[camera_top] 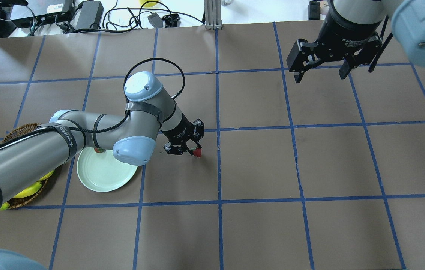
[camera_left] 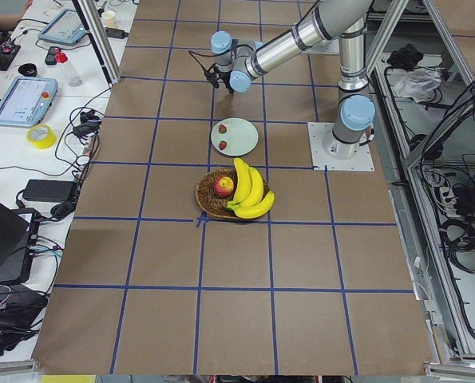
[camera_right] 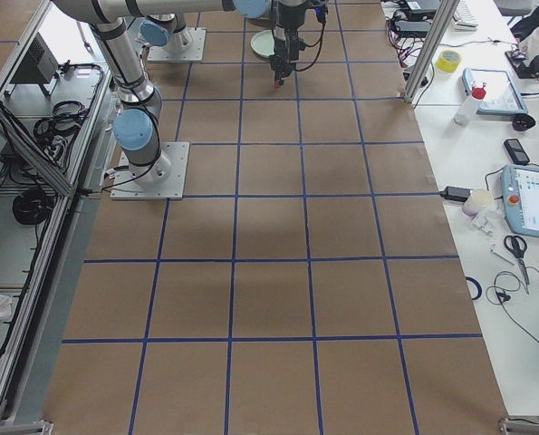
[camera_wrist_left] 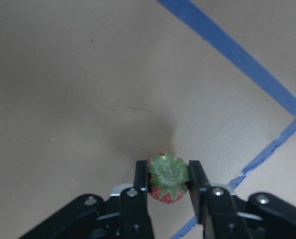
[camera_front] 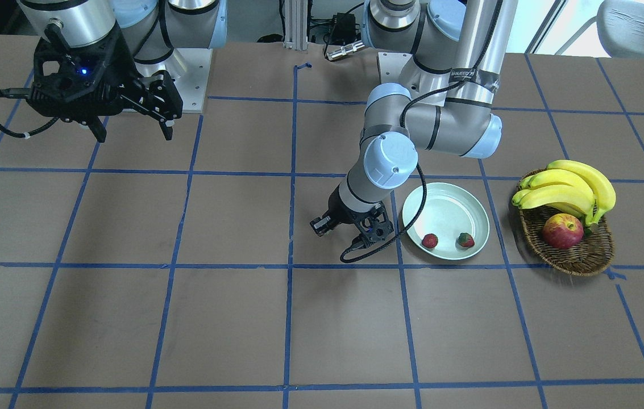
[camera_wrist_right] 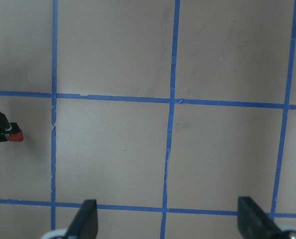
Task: Collect all strawberries into plate
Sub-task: 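Carry the last strawberry into the plate and open the left gripper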
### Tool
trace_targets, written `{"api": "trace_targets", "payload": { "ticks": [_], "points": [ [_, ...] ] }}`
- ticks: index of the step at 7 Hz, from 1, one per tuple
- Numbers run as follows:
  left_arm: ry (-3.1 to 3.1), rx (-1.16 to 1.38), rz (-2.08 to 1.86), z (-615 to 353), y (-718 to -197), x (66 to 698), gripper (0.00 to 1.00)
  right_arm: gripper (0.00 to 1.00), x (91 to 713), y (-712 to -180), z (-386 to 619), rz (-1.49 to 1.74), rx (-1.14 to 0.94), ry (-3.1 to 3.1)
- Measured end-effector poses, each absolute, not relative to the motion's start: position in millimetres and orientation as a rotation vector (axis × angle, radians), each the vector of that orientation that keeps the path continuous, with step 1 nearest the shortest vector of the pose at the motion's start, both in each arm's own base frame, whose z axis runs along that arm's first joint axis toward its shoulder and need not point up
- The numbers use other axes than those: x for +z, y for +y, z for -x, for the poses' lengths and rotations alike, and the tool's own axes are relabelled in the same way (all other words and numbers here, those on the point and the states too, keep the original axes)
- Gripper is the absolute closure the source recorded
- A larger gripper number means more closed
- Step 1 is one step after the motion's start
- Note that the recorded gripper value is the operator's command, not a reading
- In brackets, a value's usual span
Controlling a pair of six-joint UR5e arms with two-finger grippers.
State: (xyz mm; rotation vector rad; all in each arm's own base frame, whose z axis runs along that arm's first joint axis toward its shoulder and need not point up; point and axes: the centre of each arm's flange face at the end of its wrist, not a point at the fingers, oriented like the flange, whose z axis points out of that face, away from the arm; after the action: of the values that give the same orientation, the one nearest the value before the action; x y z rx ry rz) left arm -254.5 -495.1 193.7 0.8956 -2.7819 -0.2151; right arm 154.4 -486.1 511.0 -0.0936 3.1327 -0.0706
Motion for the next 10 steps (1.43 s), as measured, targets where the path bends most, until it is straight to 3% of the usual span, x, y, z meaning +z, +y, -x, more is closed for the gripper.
{"api": "trace_targets", "payload": {
  "ticks": [3,5,9,10],
  "points": [
    [-2.870,-0.093,-0.870,219,-527,251,1.00,0.00,511,-486,-154,0.094,-0.071,3.133],
    [-2.969,-0.146,-0.754,156,-542,289,1.00,0.00,511,-486,-154,0.096,-0.071,3.133],
    [-3.143,-0.356,-0.497,36,-528,284,1.00,0.00,512,-486,-154,0.094,-0.072,3.133],
    [-3.162,-0.407,-0.467,17,-520,273,0.90,0.00,511,-486,-154,0.094,-0.072,3.133]
  ]
}}
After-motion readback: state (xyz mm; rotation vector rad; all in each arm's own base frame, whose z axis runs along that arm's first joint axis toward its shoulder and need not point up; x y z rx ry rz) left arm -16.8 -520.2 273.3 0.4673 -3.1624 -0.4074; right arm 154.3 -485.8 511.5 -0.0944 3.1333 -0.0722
